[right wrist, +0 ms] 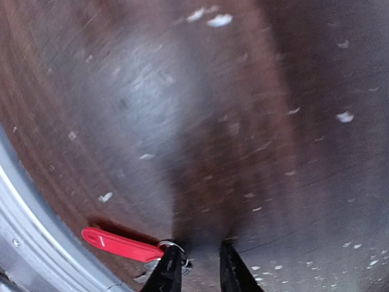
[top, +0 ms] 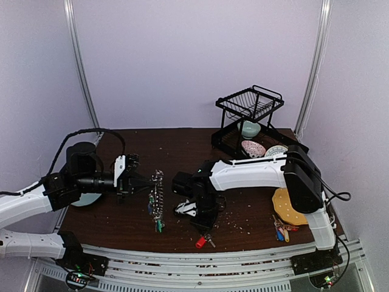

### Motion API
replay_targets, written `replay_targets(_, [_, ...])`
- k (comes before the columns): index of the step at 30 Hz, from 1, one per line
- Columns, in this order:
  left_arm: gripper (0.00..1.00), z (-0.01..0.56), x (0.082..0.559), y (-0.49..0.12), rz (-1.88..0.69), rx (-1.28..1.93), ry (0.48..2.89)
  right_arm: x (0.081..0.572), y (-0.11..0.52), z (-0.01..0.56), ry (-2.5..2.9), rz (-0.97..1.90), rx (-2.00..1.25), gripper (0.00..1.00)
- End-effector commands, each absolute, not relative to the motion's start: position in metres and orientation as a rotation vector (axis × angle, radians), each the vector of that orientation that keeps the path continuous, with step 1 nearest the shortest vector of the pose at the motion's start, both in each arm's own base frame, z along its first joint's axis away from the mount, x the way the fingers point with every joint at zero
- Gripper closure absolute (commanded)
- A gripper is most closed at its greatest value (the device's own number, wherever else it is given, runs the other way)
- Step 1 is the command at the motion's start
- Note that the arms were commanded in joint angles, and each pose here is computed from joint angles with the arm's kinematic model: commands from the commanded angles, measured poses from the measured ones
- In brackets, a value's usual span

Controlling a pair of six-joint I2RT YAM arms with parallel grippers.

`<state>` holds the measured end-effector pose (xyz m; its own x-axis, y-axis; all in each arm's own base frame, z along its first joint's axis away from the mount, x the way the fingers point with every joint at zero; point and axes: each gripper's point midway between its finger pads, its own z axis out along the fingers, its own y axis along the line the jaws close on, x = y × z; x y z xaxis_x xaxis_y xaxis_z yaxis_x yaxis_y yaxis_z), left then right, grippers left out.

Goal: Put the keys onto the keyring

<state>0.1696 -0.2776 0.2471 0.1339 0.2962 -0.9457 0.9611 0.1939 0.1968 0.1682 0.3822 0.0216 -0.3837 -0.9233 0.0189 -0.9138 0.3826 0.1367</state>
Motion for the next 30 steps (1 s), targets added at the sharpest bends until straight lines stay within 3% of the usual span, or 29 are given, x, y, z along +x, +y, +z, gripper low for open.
replay_targets(1, [1.00, 0.274, 0.171, -0.280, -0.750, 1.284, 1.272, 0.197, 0.386, 0.029, -2.685, -0.115, 1.668, 0.74])
replay_targets(10, [1.00, 0.273, 0.171, -0.280, -0.747, 1.284, 1.272, 0.175, 0.399, 0.076, -2.920, -0.680, 1.482, 0.63])
replay_targets(16, [1.00, 0.273, 0.171, -0.280, -0.750, 1.286, 1.270, 0.175, 0.401, 0.075, -3.061, -0.912, 1.234, 0.69])
replay_targets(30, [1.00, 0.273, 0.170, -0.278, -0.748, 1.282, 1.270, 0.179, 0.385, 0.025, -2.972, -0.807, 1.013, 0.70])
